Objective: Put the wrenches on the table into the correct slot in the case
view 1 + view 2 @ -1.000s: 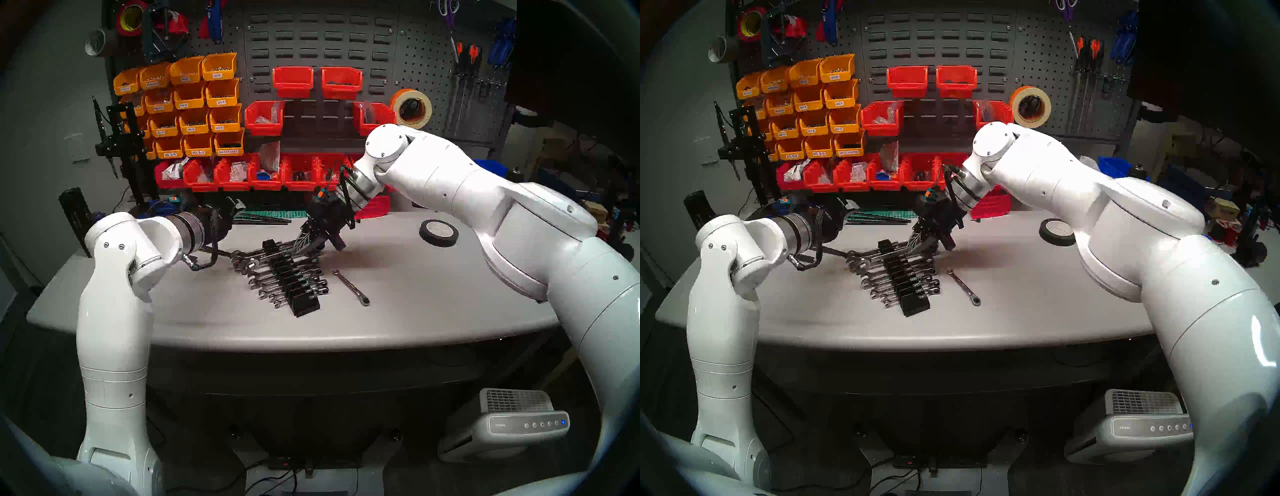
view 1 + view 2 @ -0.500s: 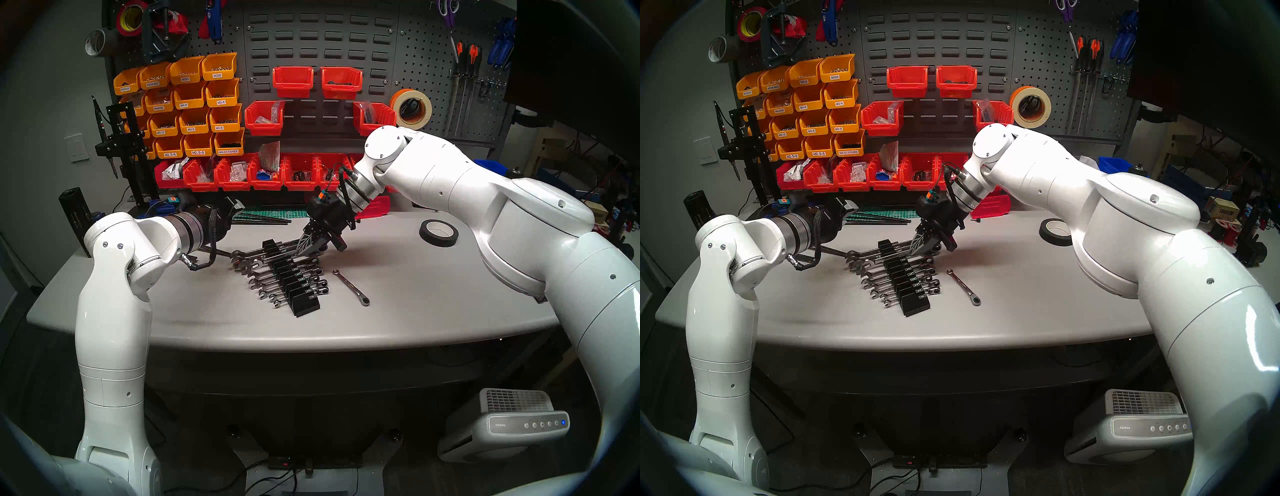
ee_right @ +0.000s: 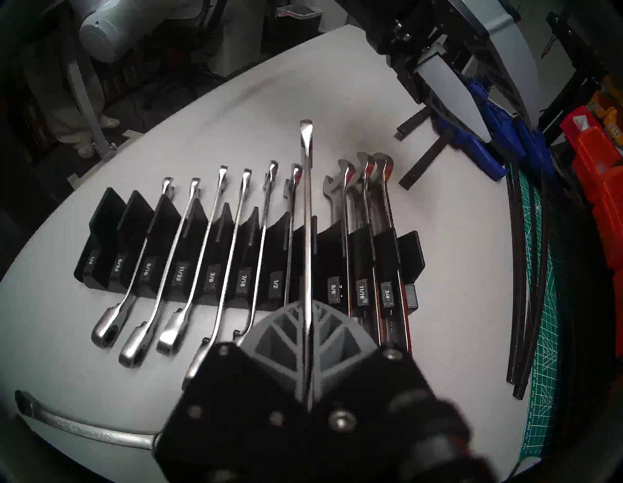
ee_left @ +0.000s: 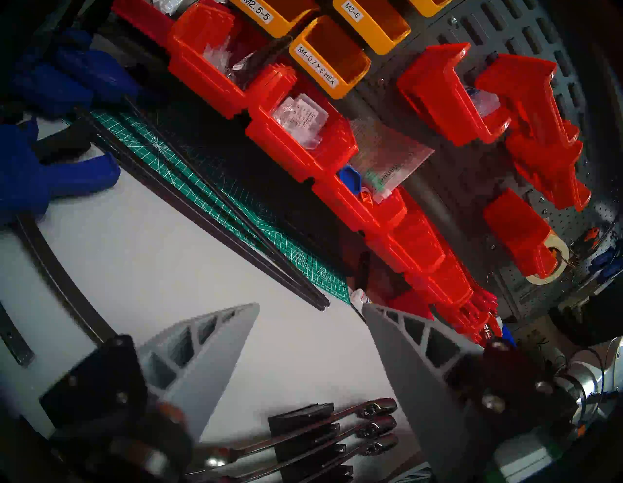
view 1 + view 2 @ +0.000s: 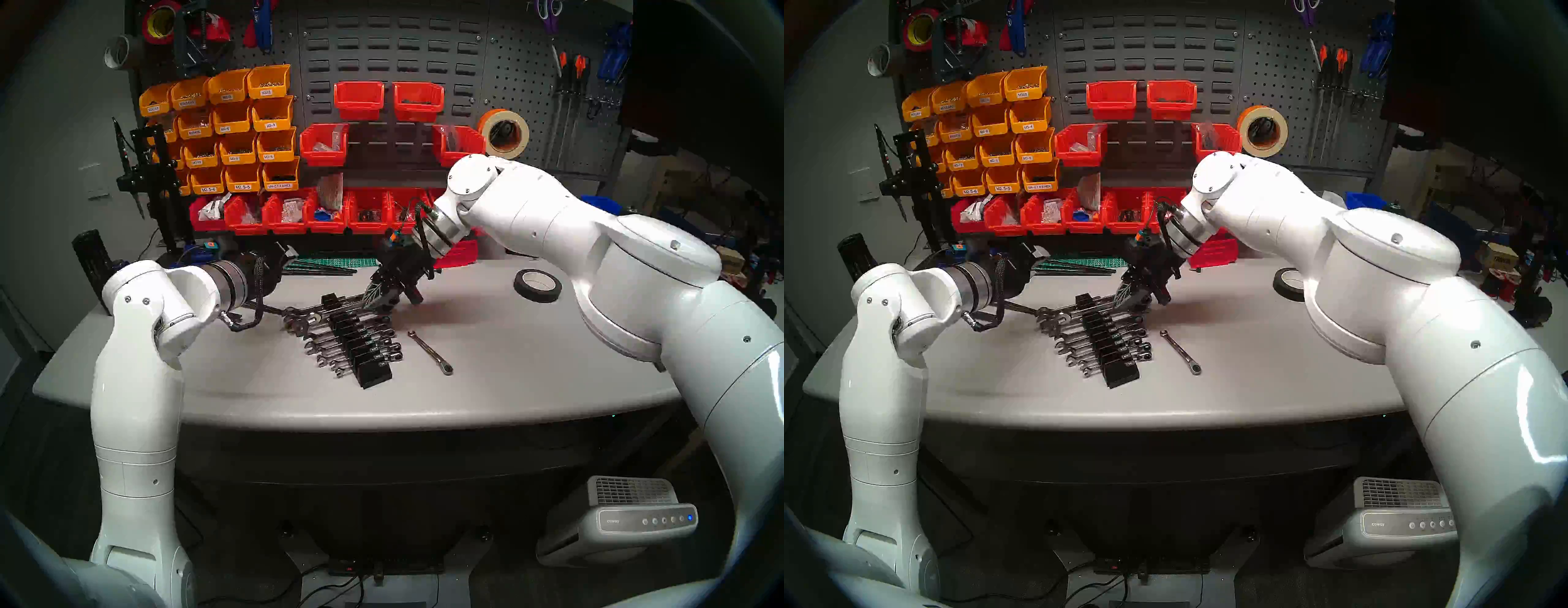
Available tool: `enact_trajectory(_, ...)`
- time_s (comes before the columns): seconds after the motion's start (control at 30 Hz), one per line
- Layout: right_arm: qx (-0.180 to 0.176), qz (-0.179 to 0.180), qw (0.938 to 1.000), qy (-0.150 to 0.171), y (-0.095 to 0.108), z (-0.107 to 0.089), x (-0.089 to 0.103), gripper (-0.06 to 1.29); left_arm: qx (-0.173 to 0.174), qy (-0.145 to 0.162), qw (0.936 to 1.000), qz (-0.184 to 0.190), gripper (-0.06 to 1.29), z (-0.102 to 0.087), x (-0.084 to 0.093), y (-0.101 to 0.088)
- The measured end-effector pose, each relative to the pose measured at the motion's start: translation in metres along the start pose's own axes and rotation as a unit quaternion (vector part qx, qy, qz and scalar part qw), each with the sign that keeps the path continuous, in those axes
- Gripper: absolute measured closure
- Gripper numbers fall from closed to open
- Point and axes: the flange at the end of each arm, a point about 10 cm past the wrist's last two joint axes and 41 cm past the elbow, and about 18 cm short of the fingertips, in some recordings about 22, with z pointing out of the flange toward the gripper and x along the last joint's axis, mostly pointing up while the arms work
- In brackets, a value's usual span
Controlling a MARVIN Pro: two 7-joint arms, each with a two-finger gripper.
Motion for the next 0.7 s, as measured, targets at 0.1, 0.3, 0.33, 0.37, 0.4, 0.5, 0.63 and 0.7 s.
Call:
enact_trajectory(0.1,0.000,0.000,1.0000,-0.001,0.0001,0.0007,-0.0008,1.26,-0.001,0.000,1.0000,0.000,0.36,0.0000,0.0001,0.0000)
enact_trajectory(0.3,0.001,0.000,1.0000,-0.001,0.0006,0.0024,-0.0017,1.26,0.000,0.000,1.0000,-0.001,0.36,0.0001,0.0003,-0.0003)
enact_trajectory(0.33,0.001,-0.001,1.0000,-0.001,0.0008,0.0028,-0.0018,1.26,0.000,0.000,1.0000,-0.001,0.36,0.0002,0.0003,-0.0005)
enact_trajectory(0.37,0.001,-0.001,1.0000,-0.001,0.0009,0.0031,-0.0018,1.26,0.000,0.000,1.0000,-0.001,0.36,0.0002,0.0004,-0.0006)
enact_trajectory(0.4,0.001,-0.001,1.0000,-0.001,0.0011,0.0035,-0.0019,1.26,0.000,0.000,1.0000,-0.001,0.36,0.0003,0.0005,-0.0007)
enact_trajectory(0.5,0.001,-0.001,1.0000,-0.001,0.0018,0.0047,-0.0017,1.26,0.001,0.000,1.0000,-0.002,0.36,0.0005,0.0008,-0.0014)
enact_trajectory(0.63,0.001,-0.001,1.0000,-0.002,0.0028,0.0059,-0.0011,1.26,0.002,0.000,1.0000,-0.003,0.36,0.0009,0.0012,-0.0025)
enact_trajectory(0.7,0.001,-0.001,1.0000,-0.003,0.0033,0.0065,-0.0008,1.26,0.002,0.000,1.0000,-0.003,0.36,0.0011,0.0013,-0.0030)
